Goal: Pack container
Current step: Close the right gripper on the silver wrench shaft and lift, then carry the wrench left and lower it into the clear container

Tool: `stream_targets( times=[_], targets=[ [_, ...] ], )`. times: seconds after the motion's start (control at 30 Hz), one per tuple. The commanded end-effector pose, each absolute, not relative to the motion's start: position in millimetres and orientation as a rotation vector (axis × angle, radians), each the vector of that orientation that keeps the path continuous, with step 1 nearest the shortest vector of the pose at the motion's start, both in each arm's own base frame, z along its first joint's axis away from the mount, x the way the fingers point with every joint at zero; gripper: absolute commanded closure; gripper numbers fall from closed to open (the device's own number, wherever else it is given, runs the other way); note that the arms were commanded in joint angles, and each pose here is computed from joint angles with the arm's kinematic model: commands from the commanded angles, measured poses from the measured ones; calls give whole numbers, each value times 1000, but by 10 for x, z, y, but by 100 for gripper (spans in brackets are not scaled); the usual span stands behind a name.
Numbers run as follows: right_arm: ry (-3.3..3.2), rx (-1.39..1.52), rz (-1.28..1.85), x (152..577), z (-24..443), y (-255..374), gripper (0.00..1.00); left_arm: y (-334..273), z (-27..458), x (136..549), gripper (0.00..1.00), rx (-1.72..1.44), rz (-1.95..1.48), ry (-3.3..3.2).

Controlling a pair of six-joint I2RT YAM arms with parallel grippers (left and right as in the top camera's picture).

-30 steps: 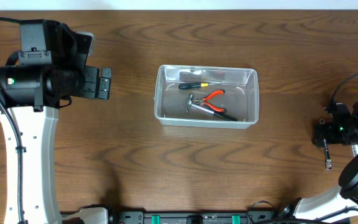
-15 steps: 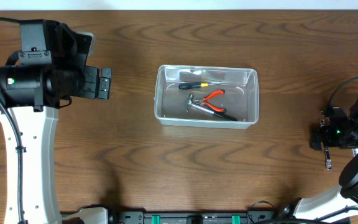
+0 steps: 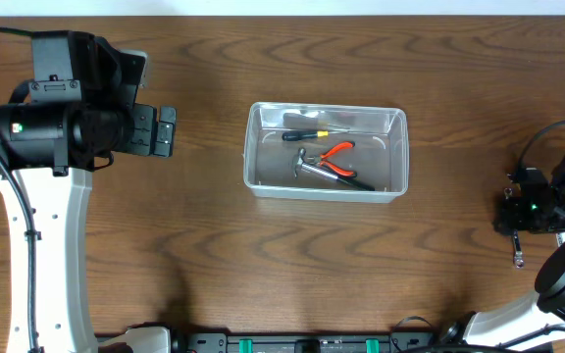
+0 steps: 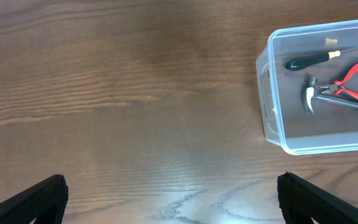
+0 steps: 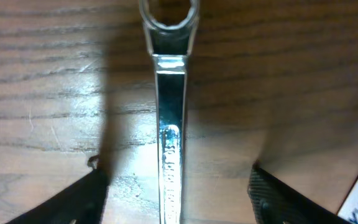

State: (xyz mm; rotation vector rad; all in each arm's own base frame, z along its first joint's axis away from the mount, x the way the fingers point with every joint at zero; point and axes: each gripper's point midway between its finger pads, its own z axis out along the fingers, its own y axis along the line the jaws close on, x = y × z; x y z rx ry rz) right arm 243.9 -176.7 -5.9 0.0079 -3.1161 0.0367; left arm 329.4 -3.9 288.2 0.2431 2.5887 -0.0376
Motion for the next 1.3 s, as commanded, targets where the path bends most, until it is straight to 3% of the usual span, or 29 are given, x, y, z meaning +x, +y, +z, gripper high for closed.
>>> stream_targets(
  times=[0.0, 0.2, 0.43, 0.73, 1.07, 1.27],
  targets=[
    [-3088, -4, 64, 2372, -105, -1792, 40, -31, 2919, 3291, 2, 237, -24, 2579],
    [-3088, -5, 63, 2370, -105, -1791, 64, -32, 2919, 3291, 2, 237, -24, 2579],
    [-3085, -22, 60, 2363, -105, -1786, 70, -31, 2919, 3291, 2, 237, -24, 2579],
    [-3093, -45, 67, 2384, -104, -1794, 99, -32, 2919, 3292, 2, 237, -24, 2579],
    [-3194, -11, 34, 2780, 75, -1658, 99, -31, 2919, 3292, 2, 237, -24, 2579],
    [-3292, 258, -10, 3463, 739, -1231, 99, -32, 2920, 3293, 2, 237, -24, 2578]
  ],
)
